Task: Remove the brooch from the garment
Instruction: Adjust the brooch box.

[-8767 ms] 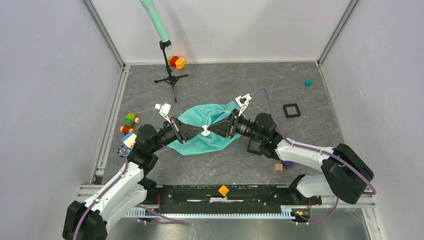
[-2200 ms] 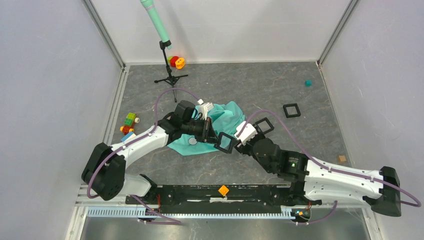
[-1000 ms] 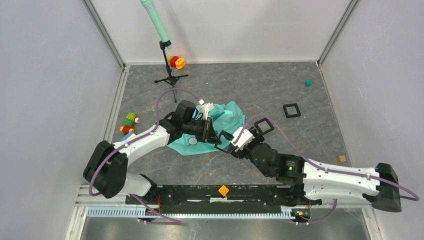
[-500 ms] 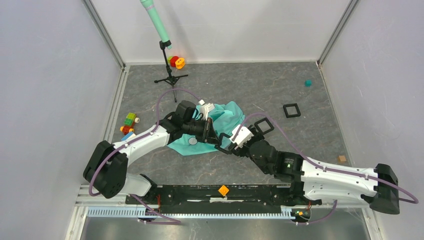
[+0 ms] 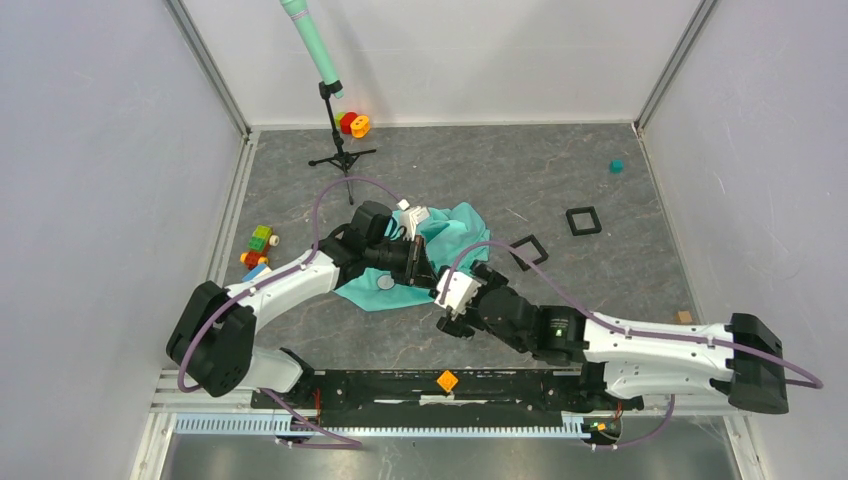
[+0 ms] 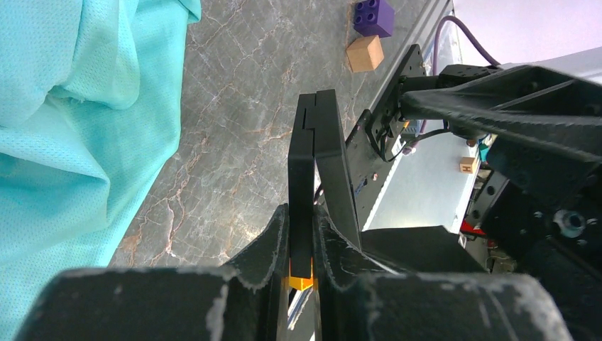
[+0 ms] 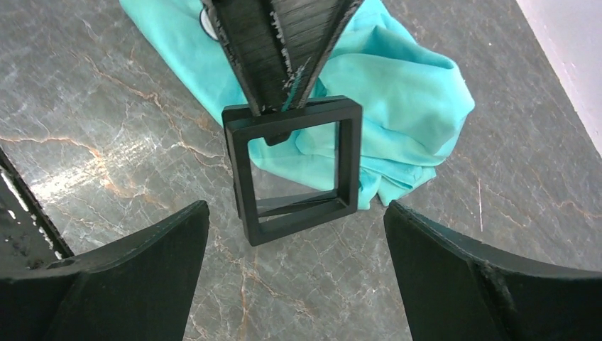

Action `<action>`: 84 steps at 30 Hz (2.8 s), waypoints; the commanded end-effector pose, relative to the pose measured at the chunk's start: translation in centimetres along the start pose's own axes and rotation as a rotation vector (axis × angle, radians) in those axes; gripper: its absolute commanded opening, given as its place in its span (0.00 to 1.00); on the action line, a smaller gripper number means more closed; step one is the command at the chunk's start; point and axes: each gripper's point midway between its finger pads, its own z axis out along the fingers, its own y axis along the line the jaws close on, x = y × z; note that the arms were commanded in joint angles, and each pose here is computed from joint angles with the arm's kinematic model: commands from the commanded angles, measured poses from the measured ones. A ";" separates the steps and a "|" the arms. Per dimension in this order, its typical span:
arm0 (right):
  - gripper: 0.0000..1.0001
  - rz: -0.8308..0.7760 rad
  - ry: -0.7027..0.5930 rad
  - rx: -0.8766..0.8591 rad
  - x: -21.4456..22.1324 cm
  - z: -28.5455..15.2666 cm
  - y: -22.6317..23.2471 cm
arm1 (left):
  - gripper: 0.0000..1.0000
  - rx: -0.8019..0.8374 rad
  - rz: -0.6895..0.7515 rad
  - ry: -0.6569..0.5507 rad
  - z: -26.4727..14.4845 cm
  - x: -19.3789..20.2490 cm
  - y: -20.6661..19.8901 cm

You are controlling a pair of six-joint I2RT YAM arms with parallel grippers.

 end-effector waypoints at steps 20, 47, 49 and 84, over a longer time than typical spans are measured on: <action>0.74 0.069 -0.061 0.361 -1.0 -2.4 -6.3 | 0.17 0.055 -0.003 0.008 0.0 -0.7 -1.4; 0.66 0.257 -0.064 0.172 -0.5 -0.7 -7.8 | 0.16 0.071 -0.002 0.026 0.0 0.2 -1.6; 0.74 0.254 -0.100 0.121 -0.9 -0.9 -7.1 | 0.16 0.083 -0.008 0.016 0.1 0.0 -1.8; 0.36 0.236 -0.185 -0.017 -1.9 -2.1 -5.0 | 0.14 0.101 -0.010 0.038 -0.9 -0.1 -2.9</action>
